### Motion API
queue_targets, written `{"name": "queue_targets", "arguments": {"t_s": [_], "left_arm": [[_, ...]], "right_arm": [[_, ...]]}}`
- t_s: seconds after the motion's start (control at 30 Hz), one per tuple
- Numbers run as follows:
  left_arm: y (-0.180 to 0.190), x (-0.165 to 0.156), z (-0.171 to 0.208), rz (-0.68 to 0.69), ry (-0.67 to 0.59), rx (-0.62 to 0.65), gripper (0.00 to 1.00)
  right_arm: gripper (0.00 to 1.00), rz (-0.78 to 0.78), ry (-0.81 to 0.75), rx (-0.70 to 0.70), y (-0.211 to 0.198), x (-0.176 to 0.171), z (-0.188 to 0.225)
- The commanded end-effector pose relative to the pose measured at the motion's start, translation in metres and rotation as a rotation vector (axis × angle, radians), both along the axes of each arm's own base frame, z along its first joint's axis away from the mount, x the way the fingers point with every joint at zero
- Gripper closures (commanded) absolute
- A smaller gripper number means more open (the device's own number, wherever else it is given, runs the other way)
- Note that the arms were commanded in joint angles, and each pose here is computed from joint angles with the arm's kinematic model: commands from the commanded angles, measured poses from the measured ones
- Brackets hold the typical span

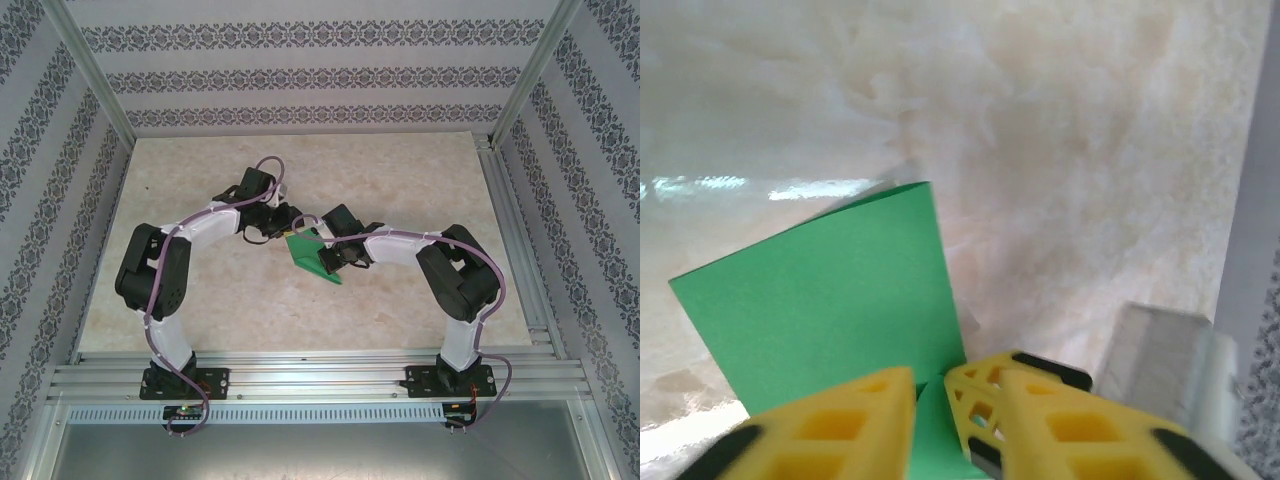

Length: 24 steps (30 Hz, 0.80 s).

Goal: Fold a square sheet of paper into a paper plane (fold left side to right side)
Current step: Third fold the triangle at the center of the table.

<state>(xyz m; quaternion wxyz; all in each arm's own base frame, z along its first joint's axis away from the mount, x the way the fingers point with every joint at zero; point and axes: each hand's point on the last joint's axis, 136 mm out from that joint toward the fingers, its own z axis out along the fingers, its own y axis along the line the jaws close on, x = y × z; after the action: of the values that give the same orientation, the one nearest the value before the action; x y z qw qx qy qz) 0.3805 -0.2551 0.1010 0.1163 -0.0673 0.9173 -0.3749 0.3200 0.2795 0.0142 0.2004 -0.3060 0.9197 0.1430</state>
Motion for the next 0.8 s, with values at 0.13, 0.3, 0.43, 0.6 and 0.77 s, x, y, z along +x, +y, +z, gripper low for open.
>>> {"name": "queue_targets", "arguments": {"t_s": [0.13,0.3,0.43,0.6,0.77], "left_arm": [[-0.029,-0.038,-0.006,-0.077,0.077,-0.205,0.88],[-0.047,-0.044,-0.022,-0.1,0.12,-0.214,0.9],[-0.049,-0.048,-0.038,-0.09,0.147,-0.183,0.9],[-0.052,-0.052,-0.055,-0.095,0.169,-0.134,0.89],[-0.044,-0.055,-0.074,-0.088,0.193,-0.067,0.89]], "right_arm": [[1.0,0.008,0.088,-0.078,-0.011,-0.018,-0.024],[1.0,0.011,0.089,-0.086,-0.012,-0.019,-0.025],[1.0,0.013,0.088,-0.087,-0.011,-0.019,-0.026],[1.0,0.017,0.09,-0.092,-0.01,-0.019,-0.027],[1.0,0.02,0.09,-0.096,-0.01,-0.019,-0.026]]}}
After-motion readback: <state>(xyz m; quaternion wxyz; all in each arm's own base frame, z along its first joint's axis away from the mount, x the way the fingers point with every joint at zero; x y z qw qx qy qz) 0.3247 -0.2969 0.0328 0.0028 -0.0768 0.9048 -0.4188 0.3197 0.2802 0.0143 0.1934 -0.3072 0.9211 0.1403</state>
